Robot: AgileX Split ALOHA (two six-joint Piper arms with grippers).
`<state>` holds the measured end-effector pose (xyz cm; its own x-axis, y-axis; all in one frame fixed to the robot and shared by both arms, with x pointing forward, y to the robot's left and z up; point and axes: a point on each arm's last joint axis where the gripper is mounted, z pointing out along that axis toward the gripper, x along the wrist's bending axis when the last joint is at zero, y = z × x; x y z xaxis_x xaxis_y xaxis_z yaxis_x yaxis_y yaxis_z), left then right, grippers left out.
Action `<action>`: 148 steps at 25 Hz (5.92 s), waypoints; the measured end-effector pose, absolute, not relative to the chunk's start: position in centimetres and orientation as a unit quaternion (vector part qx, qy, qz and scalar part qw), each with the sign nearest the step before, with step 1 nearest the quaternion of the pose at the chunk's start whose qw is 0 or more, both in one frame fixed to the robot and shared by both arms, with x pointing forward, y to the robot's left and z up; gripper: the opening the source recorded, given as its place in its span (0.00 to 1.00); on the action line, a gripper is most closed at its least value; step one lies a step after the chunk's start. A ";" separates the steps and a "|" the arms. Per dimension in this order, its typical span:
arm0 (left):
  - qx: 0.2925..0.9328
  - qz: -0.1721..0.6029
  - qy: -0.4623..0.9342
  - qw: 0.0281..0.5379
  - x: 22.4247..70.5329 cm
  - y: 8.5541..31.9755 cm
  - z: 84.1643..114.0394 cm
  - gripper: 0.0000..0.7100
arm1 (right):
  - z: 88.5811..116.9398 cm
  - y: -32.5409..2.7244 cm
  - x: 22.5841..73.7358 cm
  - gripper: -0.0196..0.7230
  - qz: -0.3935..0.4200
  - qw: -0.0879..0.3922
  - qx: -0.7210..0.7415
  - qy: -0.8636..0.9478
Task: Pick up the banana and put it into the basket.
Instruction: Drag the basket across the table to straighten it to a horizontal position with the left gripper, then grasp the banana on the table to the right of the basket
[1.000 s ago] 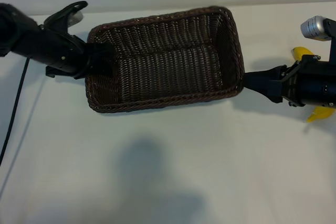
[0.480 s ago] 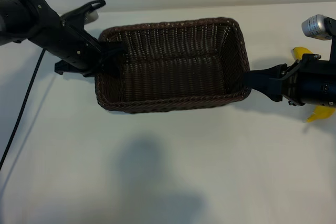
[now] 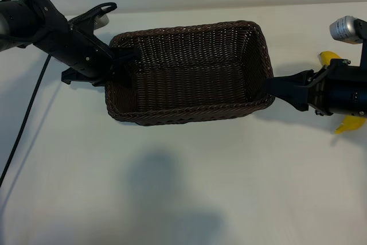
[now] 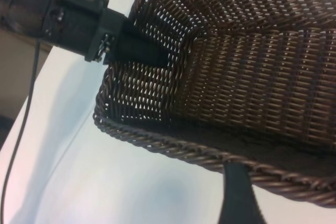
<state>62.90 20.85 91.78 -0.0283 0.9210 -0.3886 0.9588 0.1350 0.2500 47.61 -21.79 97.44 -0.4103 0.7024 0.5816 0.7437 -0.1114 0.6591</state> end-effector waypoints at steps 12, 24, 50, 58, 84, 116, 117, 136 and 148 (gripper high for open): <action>0.650 -0.048 0.721 0.235 62.9 20.8 91.8 0.44 | 97.4 -21.8 47.6 0.62 -0.512 0.020 -0.543 -0.666; 0.644 -0.050 0.726 0.236 62.9 20.7 91.8 0.75 | 97.5 -21.8 47.6 0.62 -0.512 0.021 -0.543 -0.666; 0.660 -0.032 0.709 0.246 61.9 21.0 95.9 0.81 | 97.5 -21.8 47.6 0.62 -0.512 0.020 -0.543 -0.666; 0.674 0.010 0.697 0.244 60.5 21.8 99.9 0.81 | 97.5 -21.8 47.6 0.62 -0.512 0.020 -0.542 -0.666; 0.731 0.040 0.652 0.198 57.8 22.9 103.5 0.81 | 97.4 -21.8 47.6 0.62 -0.512 0.020 -0.543 -0.666; 0.733 0.113 0.654 0.151 40.3 27.3 105.0 0.81 | 97.4 -21.8 47.6 0.62 -0.511 0.017 -0.540 -0.668; 0.731 0.118 0.654 0.157 39.3 27.5 104.8 0.81 | 97.4 -21.8 47.6 0.62 -0.511 0.017 -0.540 -0.668; 0.677 0.261 0.603 0.333 27.9 29.4 105.5 0.81 | 97.4 -21.8 47.6 0.62 -0.511 0.016 -0.540 -0.669; 0.671 0.270 0.598 0.345 26.7 29.6 105.2 0.81 | 97.4 -21.8 47.6 0.62 -0.511 0.016 -0.539 -0.669</action>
